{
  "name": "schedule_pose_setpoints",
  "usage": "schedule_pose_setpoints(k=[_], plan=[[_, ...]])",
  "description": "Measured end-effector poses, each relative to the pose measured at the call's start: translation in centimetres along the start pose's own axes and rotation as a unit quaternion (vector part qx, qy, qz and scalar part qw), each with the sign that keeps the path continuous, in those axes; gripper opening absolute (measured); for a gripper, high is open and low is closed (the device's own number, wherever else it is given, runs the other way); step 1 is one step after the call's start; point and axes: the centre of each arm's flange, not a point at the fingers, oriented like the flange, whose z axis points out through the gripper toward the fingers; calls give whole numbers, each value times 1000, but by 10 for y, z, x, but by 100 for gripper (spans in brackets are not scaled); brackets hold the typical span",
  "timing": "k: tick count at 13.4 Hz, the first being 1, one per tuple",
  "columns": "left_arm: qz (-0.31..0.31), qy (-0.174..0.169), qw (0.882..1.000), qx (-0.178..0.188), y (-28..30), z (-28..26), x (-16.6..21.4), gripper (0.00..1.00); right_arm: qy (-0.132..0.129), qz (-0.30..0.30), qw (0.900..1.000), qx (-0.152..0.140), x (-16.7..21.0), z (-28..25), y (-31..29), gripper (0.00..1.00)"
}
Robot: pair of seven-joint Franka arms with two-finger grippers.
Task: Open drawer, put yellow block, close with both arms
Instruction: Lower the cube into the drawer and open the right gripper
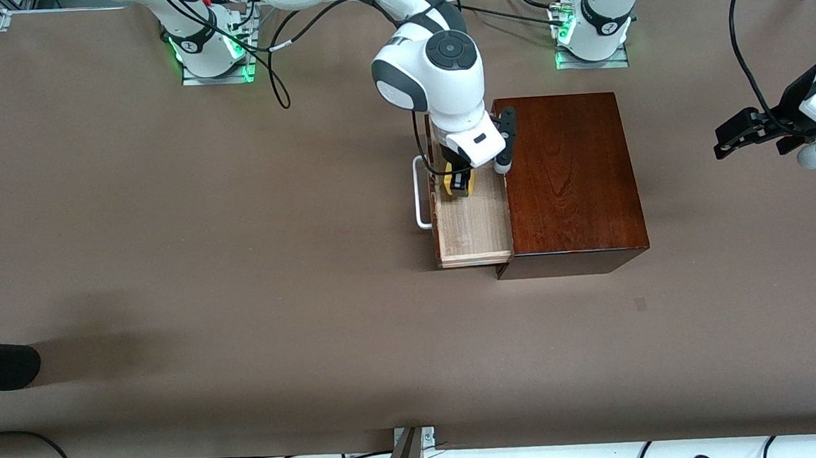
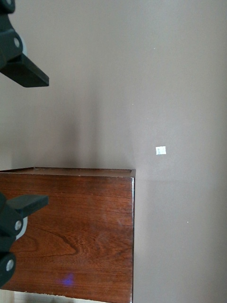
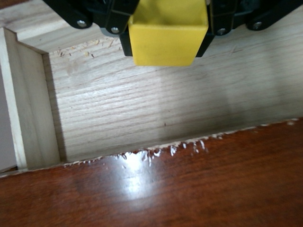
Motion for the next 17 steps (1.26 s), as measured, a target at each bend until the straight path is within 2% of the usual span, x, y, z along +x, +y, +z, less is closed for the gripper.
schedule_pose_setpoints(k=[13,17], plan=[[0,0,1000,0,0,0,0,100,-18,-45,999,-21,6,35,-22,56],[0,0,1000,0,0,0,0,100,-28,-69,996,-43,9,36,-30,56]])
